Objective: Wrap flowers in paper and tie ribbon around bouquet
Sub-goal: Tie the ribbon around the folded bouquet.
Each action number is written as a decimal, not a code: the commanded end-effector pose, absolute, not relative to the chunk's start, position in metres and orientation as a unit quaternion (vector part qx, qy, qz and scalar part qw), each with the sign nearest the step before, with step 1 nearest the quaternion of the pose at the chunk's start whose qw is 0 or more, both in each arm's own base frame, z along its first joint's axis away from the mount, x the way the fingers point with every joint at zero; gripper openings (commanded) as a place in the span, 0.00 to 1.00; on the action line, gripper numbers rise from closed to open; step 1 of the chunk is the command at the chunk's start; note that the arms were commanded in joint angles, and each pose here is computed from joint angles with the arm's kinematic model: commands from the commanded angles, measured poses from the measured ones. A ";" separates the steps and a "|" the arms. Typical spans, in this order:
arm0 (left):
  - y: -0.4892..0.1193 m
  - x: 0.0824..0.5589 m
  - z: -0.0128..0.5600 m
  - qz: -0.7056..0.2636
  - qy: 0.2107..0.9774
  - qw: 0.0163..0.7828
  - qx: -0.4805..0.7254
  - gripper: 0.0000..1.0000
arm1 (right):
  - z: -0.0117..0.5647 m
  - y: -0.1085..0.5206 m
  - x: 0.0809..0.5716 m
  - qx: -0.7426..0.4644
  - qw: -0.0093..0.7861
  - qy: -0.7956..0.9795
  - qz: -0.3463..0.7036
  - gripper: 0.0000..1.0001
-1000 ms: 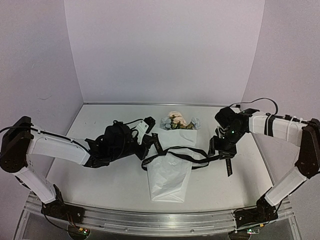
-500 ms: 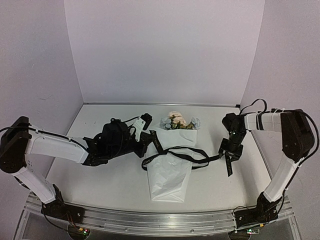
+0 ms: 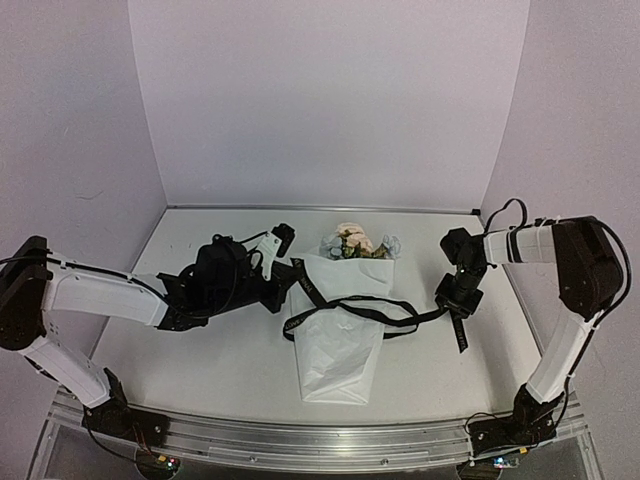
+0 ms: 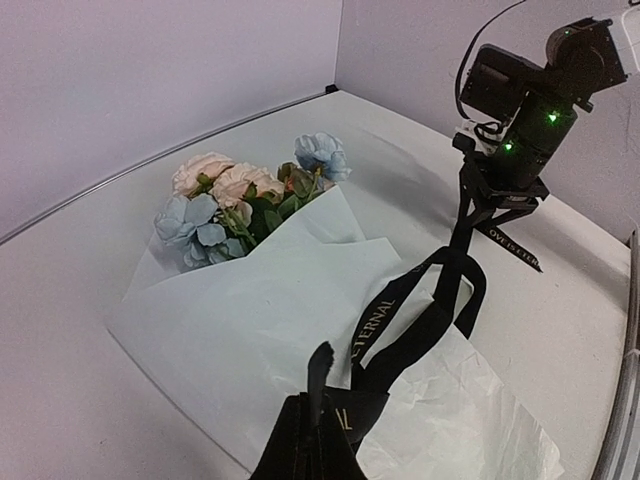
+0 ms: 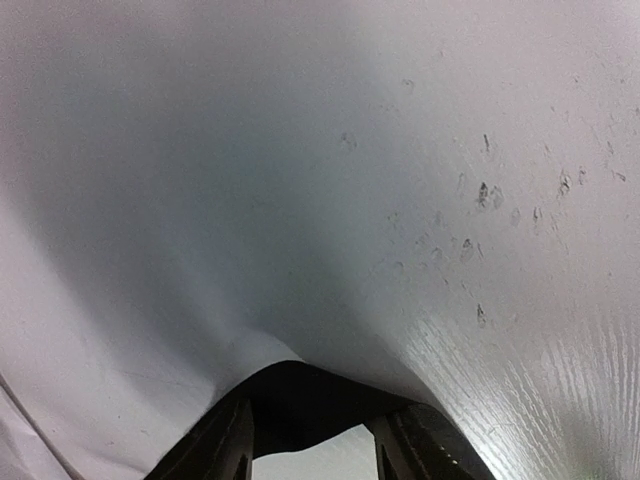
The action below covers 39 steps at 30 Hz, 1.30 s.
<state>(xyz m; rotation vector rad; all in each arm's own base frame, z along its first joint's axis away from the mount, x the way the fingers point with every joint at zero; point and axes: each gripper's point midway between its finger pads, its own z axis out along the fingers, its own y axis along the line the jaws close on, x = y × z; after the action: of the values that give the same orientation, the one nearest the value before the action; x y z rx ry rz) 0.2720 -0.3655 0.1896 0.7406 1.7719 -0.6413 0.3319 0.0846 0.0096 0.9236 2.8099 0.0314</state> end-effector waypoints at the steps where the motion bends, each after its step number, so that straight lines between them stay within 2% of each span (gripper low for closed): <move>1: -0.351 0.275 0.204 -0.288 0.747 0.533 0.274 0.00 | 0.001 0.082 0.344 0.339 0.112 0.934 0.001 0.35; 6: -0.322 0.281 0.196 -0.311 0.785 0.494 0.210 0.00 | -0.001 0.080 0.342 0.343 0.115 0.932 0.001 0.02; 7: -0.311 0.284 0.195 -0.307 0.793 0.492 0.186 0.00 | 0.001 0.078 0.341 0.342 0.119 0.932 -0.001 0.00; 11: -0.263 0.292 0.188 -0.267 0.829 0.483 0.095 0.00 | 0.015 0.068 0.338 0.334 0.138 0.933 -0.003 0.00; 16: -0.176 0.305 0.170 -0.154 0.869 0.469 -0.045 0.00 | 0.028 0.050 0.331 0.343 0.137 0.929 0.000 0.00; 20: -0.102 0.306 0.135 -0.064 0.890 0.423 -0.158 0.00 | 0.028 0.038 0.325 0.361 0.127 0.924 0.004 0.00; 24: -0.057 0.306 0.104 -0.026 0.896 0.381 -0.227 0.00 | 0.026 0.033 0.321 0.368 0.118 0.922 0.006 0.00; 32: -0.014 0.313 0.074 0.009 0.898 0.333 -0.288 0.00 | 0.024 0.013 0.299 0.386 0.104 0.917 -0.005 0.00; 39: -0.045 0.329 0.057 -0.055 0.920 0.303 -0.242 0.00 | 0.026 0.030 0.289 0.366 0.060 0.928 0.034 0.00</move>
<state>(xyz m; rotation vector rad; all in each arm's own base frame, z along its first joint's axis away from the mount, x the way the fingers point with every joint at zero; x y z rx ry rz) 0.3113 -0.0239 0.0546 -0.7131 2.4223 -0.0144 0.2964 0.0212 0.0184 1.1374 2.7479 0.0469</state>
